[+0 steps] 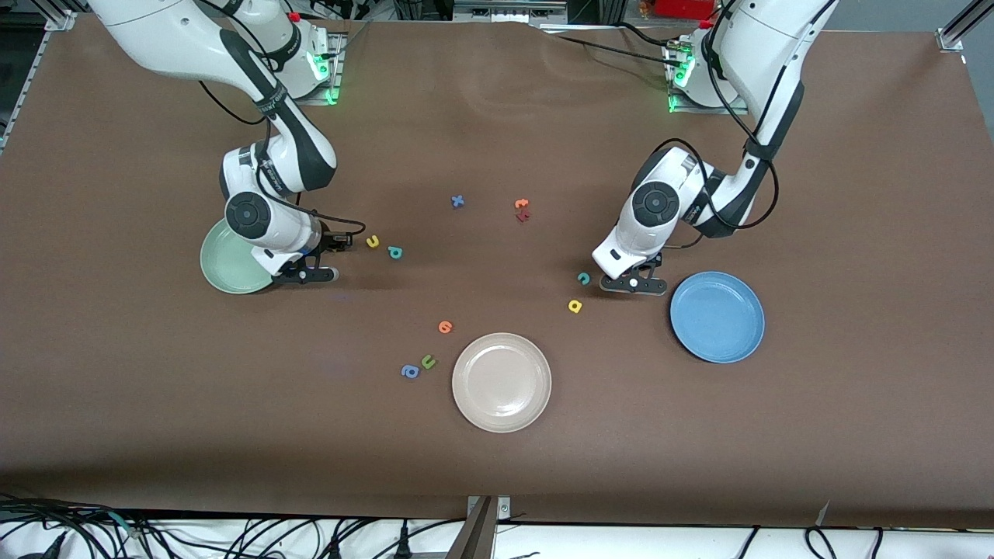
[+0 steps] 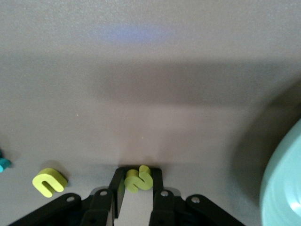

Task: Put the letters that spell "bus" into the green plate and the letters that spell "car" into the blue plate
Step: 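Drop the yellow 2 while the left gripper drops the teal L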

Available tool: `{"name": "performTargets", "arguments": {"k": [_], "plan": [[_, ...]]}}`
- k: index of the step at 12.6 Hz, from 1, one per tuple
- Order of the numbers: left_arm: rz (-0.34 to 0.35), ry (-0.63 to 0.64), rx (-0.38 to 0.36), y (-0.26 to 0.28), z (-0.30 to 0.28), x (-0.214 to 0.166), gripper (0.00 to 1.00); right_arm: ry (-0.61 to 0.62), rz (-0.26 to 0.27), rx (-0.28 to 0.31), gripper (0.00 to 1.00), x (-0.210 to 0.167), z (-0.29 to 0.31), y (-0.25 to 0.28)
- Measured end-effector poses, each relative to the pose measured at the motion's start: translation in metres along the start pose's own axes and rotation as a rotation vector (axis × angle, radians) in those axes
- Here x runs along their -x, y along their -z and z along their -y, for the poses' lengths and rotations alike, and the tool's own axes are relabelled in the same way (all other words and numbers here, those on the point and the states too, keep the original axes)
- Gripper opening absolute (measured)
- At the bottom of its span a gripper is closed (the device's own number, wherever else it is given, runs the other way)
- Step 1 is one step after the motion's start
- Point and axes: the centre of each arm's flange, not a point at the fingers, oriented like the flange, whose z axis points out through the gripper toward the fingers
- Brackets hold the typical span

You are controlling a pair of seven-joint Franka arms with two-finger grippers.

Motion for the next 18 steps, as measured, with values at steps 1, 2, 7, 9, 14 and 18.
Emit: {"name": "performTargets", "arguments": {"k": [1,2,7,9,14,18], "plan": [[0.009,0.002,-0.008,0.004,0.001,-0.001,0.17,0.0,0.0,0.0,0.28,0.0,0.0,0.0],[0.017,0.009,-0.02,0.012,0.005,-0.003,0.17,0.0,-0.002,0.0,0.28,0.0,0.0,0.001],[0.041,0.002,-0.098,0.067,0.07,-0.04,0.17,-0.047,0.04,0.048,0.28,-0.022,-0.021,0.095],[0.023,-0.032,-0.161,0.067,0.11,-0.052,0.17,-0.069,0.024,0.09,0.28,-0.026,-0.061,0.129],[0.007,-0.047,-0.182,0.066,0.126,-0.066,0.3,-0.037,0.092,0.106,0.28,-0.036,-0.153,0.079],[0.021,0.028,-0.085,0.072,0.101,-0.063,0.73,-0.025,0.097,0.106,0.28,-0.035,-0.151,0.055]]}}
